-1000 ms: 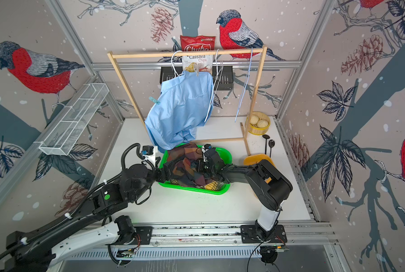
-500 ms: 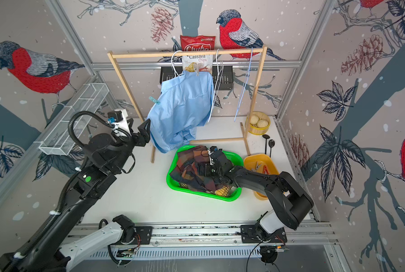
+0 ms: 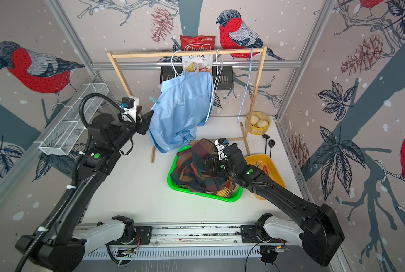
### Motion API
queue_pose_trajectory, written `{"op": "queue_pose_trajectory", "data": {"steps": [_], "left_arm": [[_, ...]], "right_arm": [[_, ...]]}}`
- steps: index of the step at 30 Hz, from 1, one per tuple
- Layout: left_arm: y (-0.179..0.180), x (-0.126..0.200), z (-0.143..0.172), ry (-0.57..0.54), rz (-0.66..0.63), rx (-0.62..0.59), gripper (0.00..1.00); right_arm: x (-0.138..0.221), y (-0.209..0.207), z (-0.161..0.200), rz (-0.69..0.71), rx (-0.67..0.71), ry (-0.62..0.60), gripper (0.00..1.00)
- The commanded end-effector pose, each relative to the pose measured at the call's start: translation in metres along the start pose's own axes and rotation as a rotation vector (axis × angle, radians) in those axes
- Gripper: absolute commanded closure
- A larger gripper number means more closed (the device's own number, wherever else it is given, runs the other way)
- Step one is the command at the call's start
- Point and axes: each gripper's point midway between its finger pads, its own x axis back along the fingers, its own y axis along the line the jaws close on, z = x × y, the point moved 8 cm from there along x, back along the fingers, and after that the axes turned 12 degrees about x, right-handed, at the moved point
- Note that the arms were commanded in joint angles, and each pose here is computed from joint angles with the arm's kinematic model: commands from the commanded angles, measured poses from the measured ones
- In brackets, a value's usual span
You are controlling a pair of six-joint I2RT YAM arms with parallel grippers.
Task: Remove the clothespins securing long-sleeve shirts to the hanger
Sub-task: Adjust the long-sleeve shirt at the bin, then pick up the hanger from the clothesline.
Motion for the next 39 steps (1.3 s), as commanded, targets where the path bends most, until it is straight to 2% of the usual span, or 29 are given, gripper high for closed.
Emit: {"op": "queue_pose_trajectory", "data": {"steps": [1, 11, 26, 31, 39], "left_arm": [[-0.009, -0.006, -0.008, -0.042, 0.127, -0.075, 0.50], [-0.004, -0.029, 0.000, 0.006, 0.139, -0.082, 0.62], [-0.008, -0.030, -0.003, -0.002, 0.191, -0.050, 1.00], [-0.010, -0.033, -0.009, -0.017, 0.217, 0.011, 1.00], [-0.006, -0.022, -0.033, -0.124, 0.154, 0.134, 1.00]], "right_arm": [[0.009, 0.002, -0.003, -0.016, 0.023, -0.005, 0.00], [0.012, -0.012, -0.002, -0.016, -0.002, 0.000, 0.00], [0.009, -0.022, 0.001, -0.004, -0.023, 0.005, 0.00], [0.007, -0.024, 0.002, -0.002, -0.027, 0.008, 0.00], [0.005, -0.025, 0.003, -0.003, -0.031, 0.020, 0.00]]}}
